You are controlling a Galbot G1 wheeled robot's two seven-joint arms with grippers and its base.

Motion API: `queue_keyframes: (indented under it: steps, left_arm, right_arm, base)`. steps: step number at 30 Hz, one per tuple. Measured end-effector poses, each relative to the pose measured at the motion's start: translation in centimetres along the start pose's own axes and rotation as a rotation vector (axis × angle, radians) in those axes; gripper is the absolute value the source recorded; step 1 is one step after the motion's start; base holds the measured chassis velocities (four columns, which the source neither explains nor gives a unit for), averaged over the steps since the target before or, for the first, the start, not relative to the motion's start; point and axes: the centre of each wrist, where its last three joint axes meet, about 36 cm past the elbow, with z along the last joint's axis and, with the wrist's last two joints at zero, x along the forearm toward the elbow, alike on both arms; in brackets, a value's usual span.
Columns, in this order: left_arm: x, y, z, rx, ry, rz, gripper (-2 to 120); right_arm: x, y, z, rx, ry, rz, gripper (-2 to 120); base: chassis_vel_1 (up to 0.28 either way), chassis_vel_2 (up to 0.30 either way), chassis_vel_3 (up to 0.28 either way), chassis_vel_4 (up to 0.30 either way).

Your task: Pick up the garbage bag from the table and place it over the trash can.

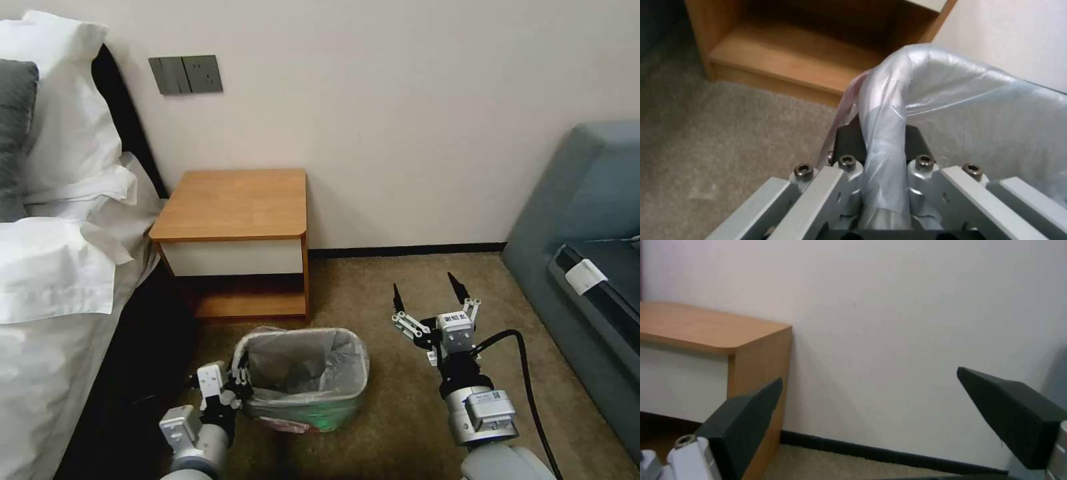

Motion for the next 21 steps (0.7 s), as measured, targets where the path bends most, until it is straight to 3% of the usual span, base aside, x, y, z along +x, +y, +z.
queue_keyframes:
  steps: [5,13,19,21]
  left_arm:
    - [-0.4,-0.6,1.4,0.005,0.022,-0.02,8]
    - [-0.7,-0.5,2.0,-0.016,0.025,-0.039,11]
    - [-1.2,-0.2,2.1,-0.048,0.021,-0.056,37]
    - [-1.3,-0.1,2.1,-0.051,0.023,-0.059,41]
  right_arm:
    - [0.2,-0.3,0.1,0.006,0.001,0.003,100]
    - [0.5,-0.3,-0.2,0.0,-0.001,0.004,100]
    - [0.2,-0.4,-0.4,-0.007,-0.01,0.004,100]
    - [0.2,-0.4,-0.4,-0.008,-0.008,0.004,100]
  base:
    - [0.0,0.0,0.0,0.0]
    - [0.0,0.0,0.0,0.0]
    - [0.0,0.0,0.0,0.0]
    - [0.0,0.0,0.0,0.0]
